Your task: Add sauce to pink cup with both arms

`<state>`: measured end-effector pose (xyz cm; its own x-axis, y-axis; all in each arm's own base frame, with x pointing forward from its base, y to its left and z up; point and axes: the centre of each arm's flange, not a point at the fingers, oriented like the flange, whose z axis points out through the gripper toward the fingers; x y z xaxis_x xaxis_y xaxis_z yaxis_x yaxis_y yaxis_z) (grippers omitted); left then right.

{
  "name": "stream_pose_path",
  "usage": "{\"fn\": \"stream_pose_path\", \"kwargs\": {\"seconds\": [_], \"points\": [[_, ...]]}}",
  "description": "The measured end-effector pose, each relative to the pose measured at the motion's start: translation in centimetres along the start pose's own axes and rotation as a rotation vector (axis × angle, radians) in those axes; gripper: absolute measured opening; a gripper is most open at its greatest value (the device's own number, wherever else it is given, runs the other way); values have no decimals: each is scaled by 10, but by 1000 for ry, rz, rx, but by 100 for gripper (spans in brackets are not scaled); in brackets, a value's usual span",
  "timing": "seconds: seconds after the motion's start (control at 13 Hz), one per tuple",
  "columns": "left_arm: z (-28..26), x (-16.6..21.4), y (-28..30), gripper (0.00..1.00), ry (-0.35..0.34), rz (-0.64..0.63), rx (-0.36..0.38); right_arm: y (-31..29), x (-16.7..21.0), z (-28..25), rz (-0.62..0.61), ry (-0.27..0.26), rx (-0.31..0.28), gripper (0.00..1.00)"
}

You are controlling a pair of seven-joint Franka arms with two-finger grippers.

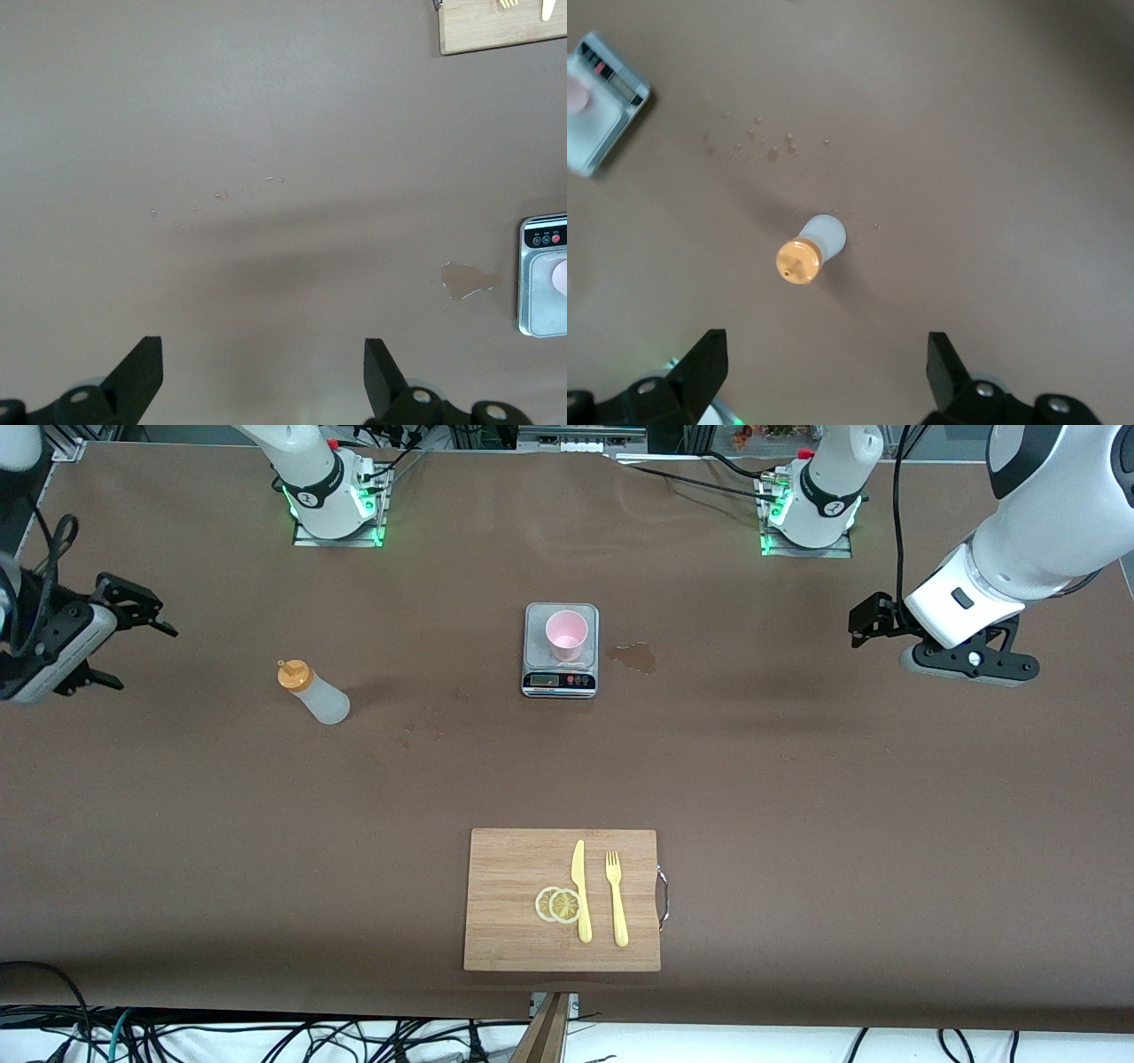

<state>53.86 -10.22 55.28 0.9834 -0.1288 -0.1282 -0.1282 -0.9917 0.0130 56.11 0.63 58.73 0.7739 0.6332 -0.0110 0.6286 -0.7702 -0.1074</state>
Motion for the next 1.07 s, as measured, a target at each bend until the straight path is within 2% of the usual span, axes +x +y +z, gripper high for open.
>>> {"fn": "stream_pose_path", "kwargs": {"seconds": [0.08, 0.31, 0.46, 1.07], "points": [[0, 0, 0, 100, 0, 0, 0, -13, 1, -8, 72, 0, -18, 100], [0, 0, 0, 100, 1, -1, 0, -28, 1, -15, 287, 3, -24, 100], [-5, 3, -1, 100, 10, -1, -2, -30, 2, -15, 379, -6, -30, 100], [-5, 10, -14, 100, 13, -25, -11, -28, -1, -29, 455, -12, -107, 100]]}}
